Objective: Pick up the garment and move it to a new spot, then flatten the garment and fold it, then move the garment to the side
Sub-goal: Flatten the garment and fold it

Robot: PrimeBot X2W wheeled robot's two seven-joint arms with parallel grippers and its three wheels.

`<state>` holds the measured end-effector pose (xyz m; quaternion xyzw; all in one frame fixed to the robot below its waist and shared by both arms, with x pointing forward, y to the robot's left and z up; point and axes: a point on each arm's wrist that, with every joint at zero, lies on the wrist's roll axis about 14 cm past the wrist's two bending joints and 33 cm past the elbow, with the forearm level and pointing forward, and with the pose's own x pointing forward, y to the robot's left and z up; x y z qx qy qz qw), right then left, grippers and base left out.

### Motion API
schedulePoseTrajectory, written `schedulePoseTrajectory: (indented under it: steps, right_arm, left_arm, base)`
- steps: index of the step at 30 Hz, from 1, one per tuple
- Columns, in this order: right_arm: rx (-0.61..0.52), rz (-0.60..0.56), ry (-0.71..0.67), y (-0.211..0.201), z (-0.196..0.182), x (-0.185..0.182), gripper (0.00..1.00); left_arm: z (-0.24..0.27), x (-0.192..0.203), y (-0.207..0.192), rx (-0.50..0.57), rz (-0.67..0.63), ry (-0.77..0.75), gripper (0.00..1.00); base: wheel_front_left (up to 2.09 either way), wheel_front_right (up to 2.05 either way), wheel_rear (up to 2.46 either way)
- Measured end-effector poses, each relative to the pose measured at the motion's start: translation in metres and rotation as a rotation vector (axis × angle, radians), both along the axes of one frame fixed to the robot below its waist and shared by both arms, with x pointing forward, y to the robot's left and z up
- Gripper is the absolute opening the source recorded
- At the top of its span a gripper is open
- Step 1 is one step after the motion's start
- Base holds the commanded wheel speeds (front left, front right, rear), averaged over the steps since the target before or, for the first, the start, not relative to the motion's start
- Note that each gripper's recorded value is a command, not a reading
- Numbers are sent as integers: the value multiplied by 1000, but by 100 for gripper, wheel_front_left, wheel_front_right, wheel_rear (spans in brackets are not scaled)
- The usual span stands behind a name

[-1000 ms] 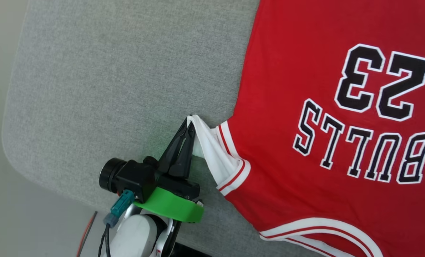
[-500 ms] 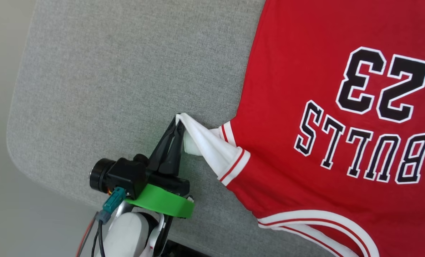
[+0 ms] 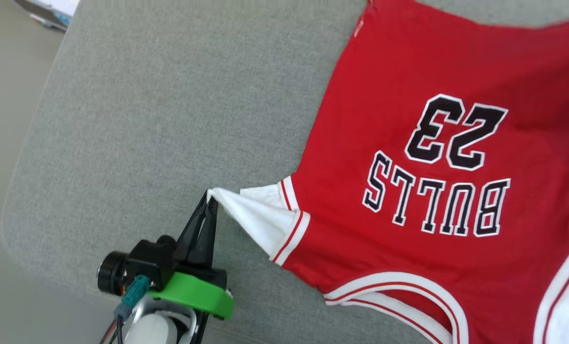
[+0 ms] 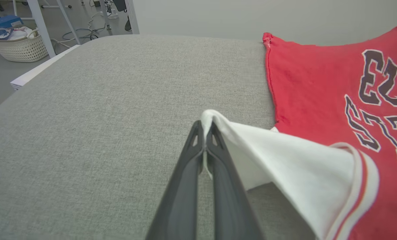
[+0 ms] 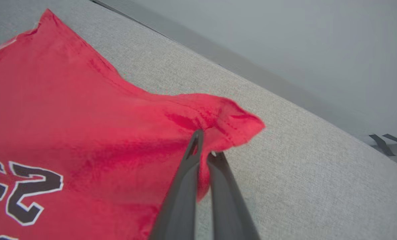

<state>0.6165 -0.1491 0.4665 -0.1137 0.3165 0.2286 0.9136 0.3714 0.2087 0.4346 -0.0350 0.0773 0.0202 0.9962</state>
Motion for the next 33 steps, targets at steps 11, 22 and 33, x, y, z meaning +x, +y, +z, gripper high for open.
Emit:
schedulePoseTrajectory:
  steps: [11, 22, 33]
  right_arm:
    - [-14, -72, 6, -68, 1, -101, 0]
    - [79, -337, 203, -128, -62, -242, 0]
    - [116, -424, 359, -114, -109, -329, 57]
  left_arm:
    - [7, -26, -6, -3, -19, -10, 0]
    - [14, -28, -23, -25, -75, -38, 0]
    - [17, -22, -32, -24, -110, -45, 0]
  base:
    - [0, 0, 0]
    - [0, 0, 0]
    - [0, 0, 0]
